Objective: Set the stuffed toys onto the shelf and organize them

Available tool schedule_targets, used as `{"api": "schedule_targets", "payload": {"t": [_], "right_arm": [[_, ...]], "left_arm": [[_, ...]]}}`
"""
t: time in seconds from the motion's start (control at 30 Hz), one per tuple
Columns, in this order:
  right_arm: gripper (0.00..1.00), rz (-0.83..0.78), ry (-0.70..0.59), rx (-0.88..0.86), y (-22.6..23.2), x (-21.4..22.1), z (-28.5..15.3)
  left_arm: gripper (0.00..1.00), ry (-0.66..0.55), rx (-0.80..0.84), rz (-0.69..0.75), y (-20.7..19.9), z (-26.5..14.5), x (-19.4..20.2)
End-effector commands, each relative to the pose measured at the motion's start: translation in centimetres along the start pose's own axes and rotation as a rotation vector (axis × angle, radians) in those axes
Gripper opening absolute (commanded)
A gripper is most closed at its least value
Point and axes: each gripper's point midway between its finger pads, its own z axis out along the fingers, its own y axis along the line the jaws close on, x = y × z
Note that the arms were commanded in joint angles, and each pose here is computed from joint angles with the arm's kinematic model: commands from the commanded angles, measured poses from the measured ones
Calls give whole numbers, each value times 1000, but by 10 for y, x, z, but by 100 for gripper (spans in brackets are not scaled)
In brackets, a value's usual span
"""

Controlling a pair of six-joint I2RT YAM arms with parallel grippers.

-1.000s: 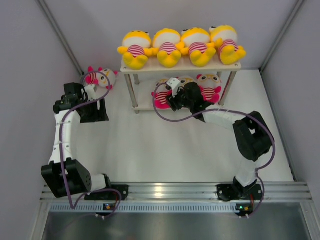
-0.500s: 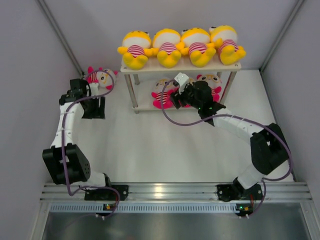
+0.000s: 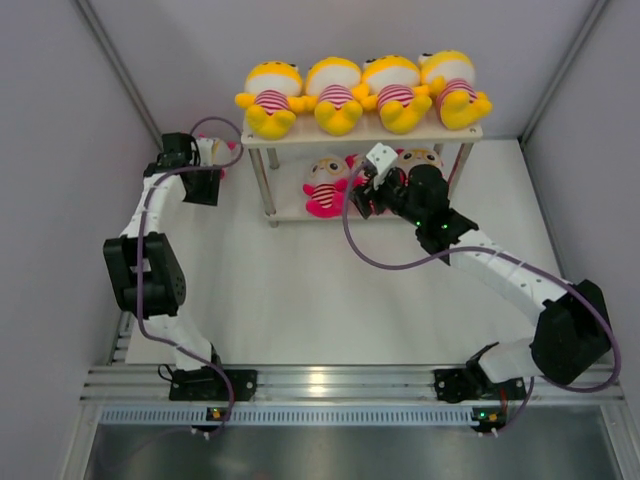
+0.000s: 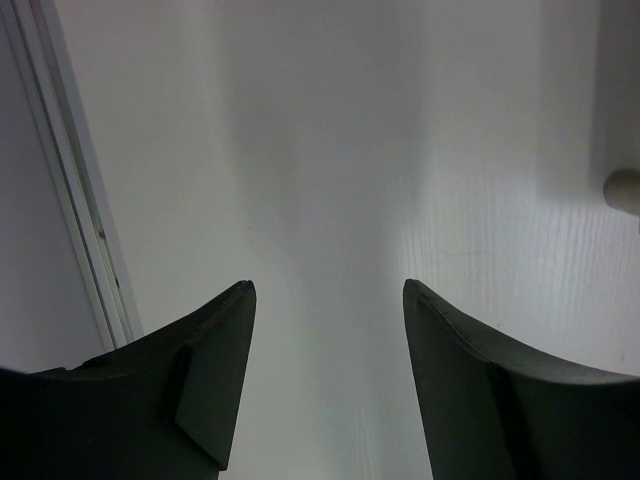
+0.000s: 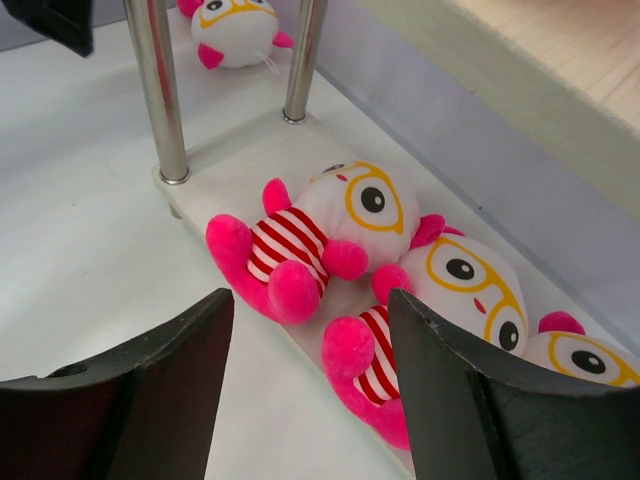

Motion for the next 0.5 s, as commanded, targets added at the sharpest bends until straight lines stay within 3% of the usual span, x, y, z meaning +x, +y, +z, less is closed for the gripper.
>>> {"api": "schedule_targets", "payload": {"t": [0.0,0.23,0.33,0.47], "right_arm": [[63,5,-92,-11,6,-39,-19],[64,0,-133,-18,13,-59,-33],[65,3,-119,-15,14,-56,-36],[65,4,-84,14,12,-46,-37]], "left_arm": [[66,-141,-45,38,8,18,-43],[68,-249,-214,182,27,55,-86],[70,-299,-316,178,46,63,-114],[81,-356,-246,167,37,80,-140]]}}
